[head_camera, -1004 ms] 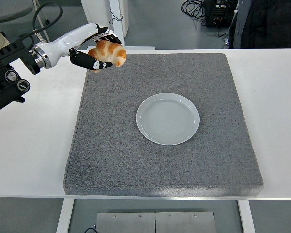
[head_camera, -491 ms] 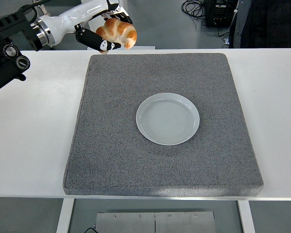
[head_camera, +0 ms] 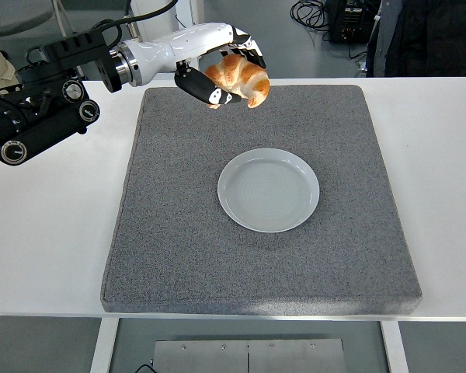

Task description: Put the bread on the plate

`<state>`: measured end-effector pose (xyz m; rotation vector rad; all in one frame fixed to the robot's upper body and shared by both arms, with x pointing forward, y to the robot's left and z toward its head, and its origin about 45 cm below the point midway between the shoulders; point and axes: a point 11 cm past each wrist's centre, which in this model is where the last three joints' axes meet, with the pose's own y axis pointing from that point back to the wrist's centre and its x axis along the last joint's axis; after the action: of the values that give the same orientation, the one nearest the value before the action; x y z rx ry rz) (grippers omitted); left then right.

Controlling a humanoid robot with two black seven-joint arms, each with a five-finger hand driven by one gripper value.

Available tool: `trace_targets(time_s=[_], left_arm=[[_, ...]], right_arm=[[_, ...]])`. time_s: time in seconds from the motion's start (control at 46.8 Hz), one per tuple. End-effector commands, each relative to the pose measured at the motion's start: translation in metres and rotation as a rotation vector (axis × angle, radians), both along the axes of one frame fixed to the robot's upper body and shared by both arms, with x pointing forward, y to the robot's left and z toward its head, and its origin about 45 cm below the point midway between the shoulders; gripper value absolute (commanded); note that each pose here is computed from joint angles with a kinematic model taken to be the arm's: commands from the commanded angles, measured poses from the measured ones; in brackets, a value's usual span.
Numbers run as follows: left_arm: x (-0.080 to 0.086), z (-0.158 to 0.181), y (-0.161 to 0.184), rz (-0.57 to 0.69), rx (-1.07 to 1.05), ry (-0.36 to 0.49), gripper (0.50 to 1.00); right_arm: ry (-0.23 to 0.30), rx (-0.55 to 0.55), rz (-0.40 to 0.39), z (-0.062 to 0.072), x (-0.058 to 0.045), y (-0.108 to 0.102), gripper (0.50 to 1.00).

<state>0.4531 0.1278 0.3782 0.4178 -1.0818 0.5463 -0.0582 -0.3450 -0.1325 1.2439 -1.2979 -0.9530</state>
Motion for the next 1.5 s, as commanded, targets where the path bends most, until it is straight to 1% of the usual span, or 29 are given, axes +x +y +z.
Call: trace_targets(time_s=[0.0,0.427,0.833,0.962,1.154,1.261,1.41,1.474], left_arm=[[-0.002,-0.002,-0.009,-0.022,0.016,0.002,0.500],[-0.021,-0.018,-0.061,-0.136,0.029,0.028,0.500],[-0.037,-0.048,-0.100,-0.221,0.094,0.037,0.500],[-0.037,-0.066,-0.101,-0.225,0.147,0.041,0.500],[-0.038,-0.079,-0.107,-0.222,0.160,0.049,0.500],[-0.038,-0.094,-0.103,-0.217,0.194,0.042,0.500],[-0.042,-0.112,-0.101,-0.216,0.214,0.066,0.500],[-0.040,-0.117,-0.097,-0.203,0.217,0.068,0.500]], right_arm=[[0.001,0.000,0.000,0.000,0.000,0.000,1.000],[0.001,0.000,0.000,0.000,0.000,0.000,1.000],[0.001,0.000,0.000,0.000,0.000,0.000,1.000],[0.001,0.000,0.000,0.000,0.000,0.000,1.000],[0.001,0.000,0.000,0.000,0.000,0.000,1.000],[0.001,0.000,0.000,0.000,0.000,0.000,1.000],[0.001,0.000,0.000,0.000,0.000,0.000,1.000],[0.001,0.000,0.000,0.000,0.000,0.000,1.000]])
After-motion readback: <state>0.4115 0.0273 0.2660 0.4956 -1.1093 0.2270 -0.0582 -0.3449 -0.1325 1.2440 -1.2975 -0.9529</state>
